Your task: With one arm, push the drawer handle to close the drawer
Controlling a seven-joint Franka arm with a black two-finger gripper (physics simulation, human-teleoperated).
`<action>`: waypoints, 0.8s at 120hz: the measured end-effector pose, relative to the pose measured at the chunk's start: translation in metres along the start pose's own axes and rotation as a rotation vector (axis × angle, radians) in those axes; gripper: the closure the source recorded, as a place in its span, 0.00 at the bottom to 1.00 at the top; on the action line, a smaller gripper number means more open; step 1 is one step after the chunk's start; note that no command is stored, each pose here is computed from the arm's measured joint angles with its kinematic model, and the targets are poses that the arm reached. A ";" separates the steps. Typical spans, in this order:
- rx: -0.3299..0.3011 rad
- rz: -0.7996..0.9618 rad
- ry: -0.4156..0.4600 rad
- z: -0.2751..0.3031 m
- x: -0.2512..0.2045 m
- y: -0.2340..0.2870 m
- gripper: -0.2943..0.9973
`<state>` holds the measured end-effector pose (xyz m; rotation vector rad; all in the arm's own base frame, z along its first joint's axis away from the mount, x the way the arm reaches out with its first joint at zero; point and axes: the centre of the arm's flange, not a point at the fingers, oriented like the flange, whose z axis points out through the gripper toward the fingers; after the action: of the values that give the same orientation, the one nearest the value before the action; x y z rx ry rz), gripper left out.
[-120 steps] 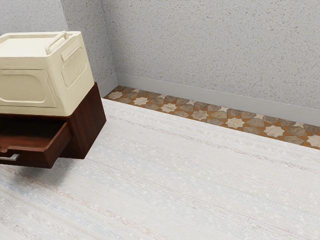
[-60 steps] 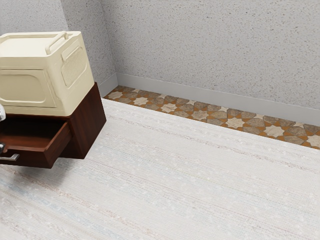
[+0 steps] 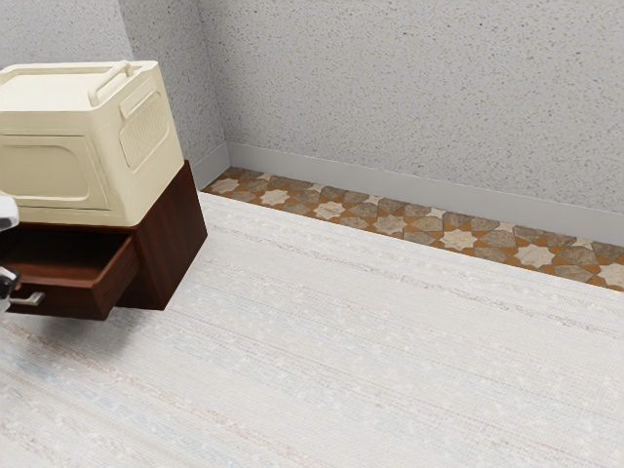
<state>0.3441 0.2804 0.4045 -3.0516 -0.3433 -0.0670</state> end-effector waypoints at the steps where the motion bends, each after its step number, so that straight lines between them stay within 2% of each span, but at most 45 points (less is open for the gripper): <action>1: -0.002 0.000 0.000 0.001 0.000 0.000 0.84; 34: -0.013 0.001 0.002 0.003 0.013 -0.004 0.84; 69: 0.002 0.013 0.007 0.000 0.038 -0.005 0.84; 96: -0.016 0.025 0.014 0.002 0.057 -0.005 0.84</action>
<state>0.3988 0.2983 0.4054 -3.0692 -0.3054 -0.0902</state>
